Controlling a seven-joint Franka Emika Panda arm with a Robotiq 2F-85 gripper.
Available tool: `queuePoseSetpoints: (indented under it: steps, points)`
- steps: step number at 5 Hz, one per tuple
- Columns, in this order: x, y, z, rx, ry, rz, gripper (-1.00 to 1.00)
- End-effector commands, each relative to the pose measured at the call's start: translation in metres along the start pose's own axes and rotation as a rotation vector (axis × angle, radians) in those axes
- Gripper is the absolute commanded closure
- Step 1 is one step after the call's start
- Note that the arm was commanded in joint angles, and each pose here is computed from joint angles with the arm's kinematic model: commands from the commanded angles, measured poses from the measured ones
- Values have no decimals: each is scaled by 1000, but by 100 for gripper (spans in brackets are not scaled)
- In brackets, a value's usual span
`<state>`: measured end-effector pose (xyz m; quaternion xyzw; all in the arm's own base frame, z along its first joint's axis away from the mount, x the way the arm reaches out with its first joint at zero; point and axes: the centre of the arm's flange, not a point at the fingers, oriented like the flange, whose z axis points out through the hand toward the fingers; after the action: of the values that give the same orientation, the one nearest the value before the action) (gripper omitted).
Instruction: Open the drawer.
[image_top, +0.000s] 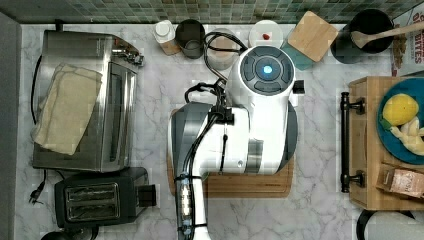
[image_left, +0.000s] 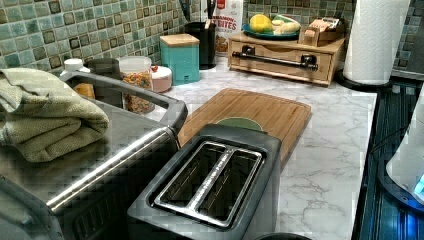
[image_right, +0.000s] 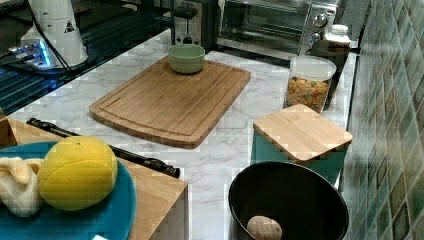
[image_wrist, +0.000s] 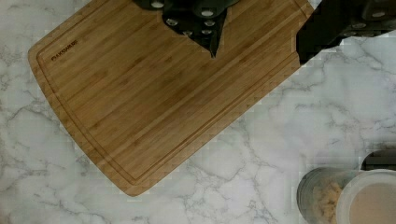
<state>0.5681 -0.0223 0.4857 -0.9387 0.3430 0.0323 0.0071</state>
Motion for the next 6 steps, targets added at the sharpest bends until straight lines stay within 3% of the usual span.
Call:
queuePoseSetpoints:
  steps: [1,2,4,6]
  points:
    - [-1,1,6,-4,-13,2,-100]
    - [6,20,22,-22,-18,-93,-100]
    - [38,81,39,-79,29,-350,-100]
    - [59,131,55,-181,158,-507,-100]
